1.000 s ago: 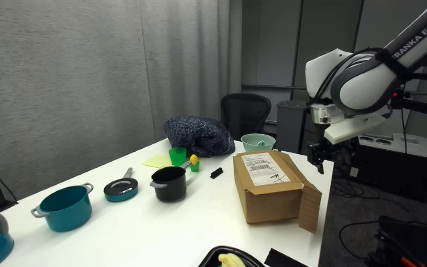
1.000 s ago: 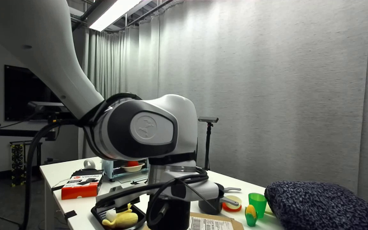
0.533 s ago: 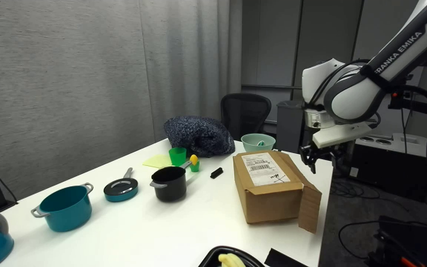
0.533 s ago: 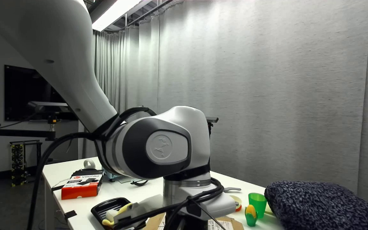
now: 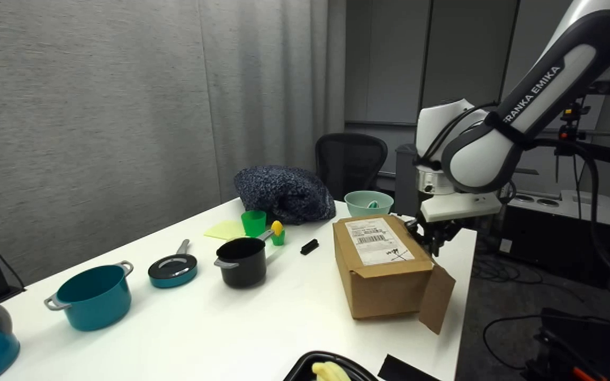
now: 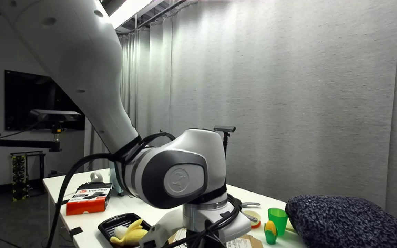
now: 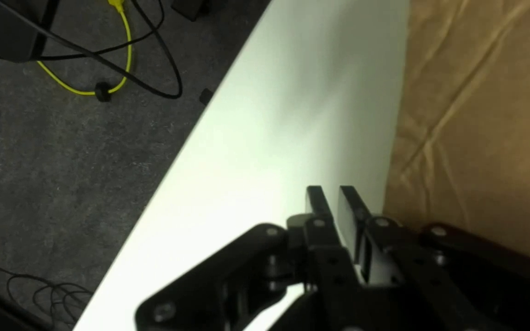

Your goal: Move the box

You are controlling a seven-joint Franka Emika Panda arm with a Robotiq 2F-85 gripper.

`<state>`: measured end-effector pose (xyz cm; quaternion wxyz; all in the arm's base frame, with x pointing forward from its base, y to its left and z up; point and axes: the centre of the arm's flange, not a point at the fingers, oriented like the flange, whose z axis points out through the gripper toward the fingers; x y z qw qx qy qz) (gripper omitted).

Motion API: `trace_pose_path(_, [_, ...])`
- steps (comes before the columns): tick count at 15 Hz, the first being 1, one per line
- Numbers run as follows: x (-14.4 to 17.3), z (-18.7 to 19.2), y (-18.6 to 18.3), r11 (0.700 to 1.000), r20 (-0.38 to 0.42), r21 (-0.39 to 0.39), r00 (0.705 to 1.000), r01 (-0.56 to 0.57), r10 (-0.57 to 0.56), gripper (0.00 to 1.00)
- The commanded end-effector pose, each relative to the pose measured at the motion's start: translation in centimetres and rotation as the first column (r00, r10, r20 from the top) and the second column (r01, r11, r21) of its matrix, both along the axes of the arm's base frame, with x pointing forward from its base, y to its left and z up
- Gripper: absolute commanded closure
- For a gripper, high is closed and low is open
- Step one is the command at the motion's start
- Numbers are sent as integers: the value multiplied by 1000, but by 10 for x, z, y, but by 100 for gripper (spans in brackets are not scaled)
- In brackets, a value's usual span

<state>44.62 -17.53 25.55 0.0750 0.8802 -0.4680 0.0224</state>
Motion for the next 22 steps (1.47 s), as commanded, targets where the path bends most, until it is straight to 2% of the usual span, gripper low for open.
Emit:
trace_pose_path(1, [35, 3, 15, 998, 51, 25, 997, -57, 55, 100])
trace_pose_path(9, [88, 41, 72, 981, 164, 47, 970, -190, 180, 100])
trace_pose_path(12, [94, 43, 83, 973, 168, 57, 963, -225, 213, 100])
trace_pose_path(15, [93, 38, 80, 965, 126, 85, 964, -248, 236, 100])
trace_pose_path(19, [89, 26, 75, 979, 126, 125, 981, -162, 146, 100])
trace_pose_path(22, [88, 16, 93, 980, 106, 149, 988, -130, 115, 100])
